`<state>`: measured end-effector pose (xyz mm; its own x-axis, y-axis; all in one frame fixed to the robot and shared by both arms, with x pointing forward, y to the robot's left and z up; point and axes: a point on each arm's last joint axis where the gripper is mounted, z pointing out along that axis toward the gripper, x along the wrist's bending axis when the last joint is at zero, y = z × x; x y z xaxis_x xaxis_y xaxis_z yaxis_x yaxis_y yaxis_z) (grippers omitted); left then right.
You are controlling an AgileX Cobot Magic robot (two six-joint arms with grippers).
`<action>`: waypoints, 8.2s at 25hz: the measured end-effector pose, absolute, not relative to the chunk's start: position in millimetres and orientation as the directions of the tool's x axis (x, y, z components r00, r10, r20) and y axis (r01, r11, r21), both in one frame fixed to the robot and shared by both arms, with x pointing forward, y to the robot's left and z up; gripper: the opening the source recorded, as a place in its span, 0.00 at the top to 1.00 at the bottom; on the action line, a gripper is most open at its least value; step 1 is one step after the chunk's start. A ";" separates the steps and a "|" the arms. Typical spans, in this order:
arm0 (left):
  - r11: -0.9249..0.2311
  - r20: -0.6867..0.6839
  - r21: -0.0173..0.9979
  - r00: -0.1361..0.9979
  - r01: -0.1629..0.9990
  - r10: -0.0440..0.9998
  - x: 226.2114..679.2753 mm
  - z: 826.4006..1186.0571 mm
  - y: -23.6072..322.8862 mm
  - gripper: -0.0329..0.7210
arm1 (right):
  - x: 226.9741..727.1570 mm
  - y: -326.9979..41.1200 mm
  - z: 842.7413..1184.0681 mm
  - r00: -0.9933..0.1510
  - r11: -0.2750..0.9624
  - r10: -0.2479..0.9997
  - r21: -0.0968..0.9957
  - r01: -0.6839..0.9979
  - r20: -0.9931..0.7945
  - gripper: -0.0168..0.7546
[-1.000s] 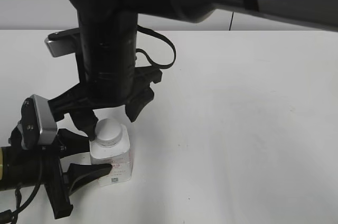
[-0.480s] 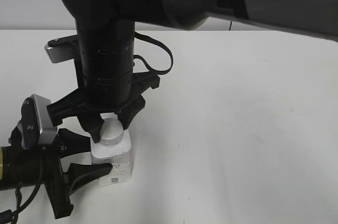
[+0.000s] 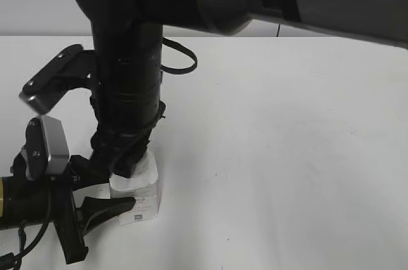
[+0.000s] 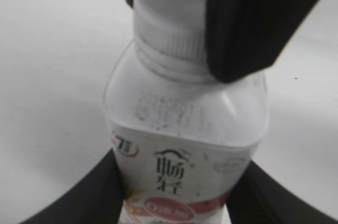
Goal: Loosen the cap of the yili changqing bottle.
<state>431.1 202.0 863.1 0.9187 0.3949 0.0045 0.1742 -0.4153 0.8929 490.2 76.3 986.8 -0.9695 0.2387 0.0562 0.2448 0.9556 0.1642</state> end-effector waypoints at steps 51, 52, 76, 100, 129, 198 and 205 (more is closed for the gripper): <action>-0.417 0.005 0.892 0.919 0.174 0.394 431.0 862.9 202.1 0.49 | 491.7 74.7 1013.6 -0.647 0.625 0.747 0.170 0.762 0.151 0.22; -0.416 0.005 0.892 0.919 0.174 0.394 431.0 863.0 202.0 0.49 | 490.9 73.6 1010.4 -0.640 0.621 0.754 0.158 0.768 0.149 0.22; -0.415 0.005 0.893 0.919 0.174 0.394 431.0 863.1 202.0 0.49 | 489.7 73.9 989.8 -0.688 0.680 0.712 0.111 0.725 0.141 0.48; -0.414 0.003 0.893 0.916 0.178 0.401 431.5 863.0 202.2 0.49 | 491.0 77.6 999.8 -0.942 0.921 -0.329 0.200 -0.335 -0.062 0.48; -0.415 0.003 0.893 0.917 0.177 0.398 431.3 863.0 202.1 0.49 | 611.4 -66.4 1050.7 -0.672 0.629 0.738 0.295 0.719 0.062 0.48; -0.428 -0.001 0.837 0.783 0.341 0.622 440.8 859.9 248.3 0.21 | 611.2 -170.8 929.1 -0.318 0.310 0.938 0.076 0.948 0.138 0.22; -0.217 0.056 0.935 0.488 0.279 0.871 464.7 898.4 276.6 0.35 | 626.4 -167.3 949.8 -0.337 0.319 0.933 0.149 0.936 0.122 0.22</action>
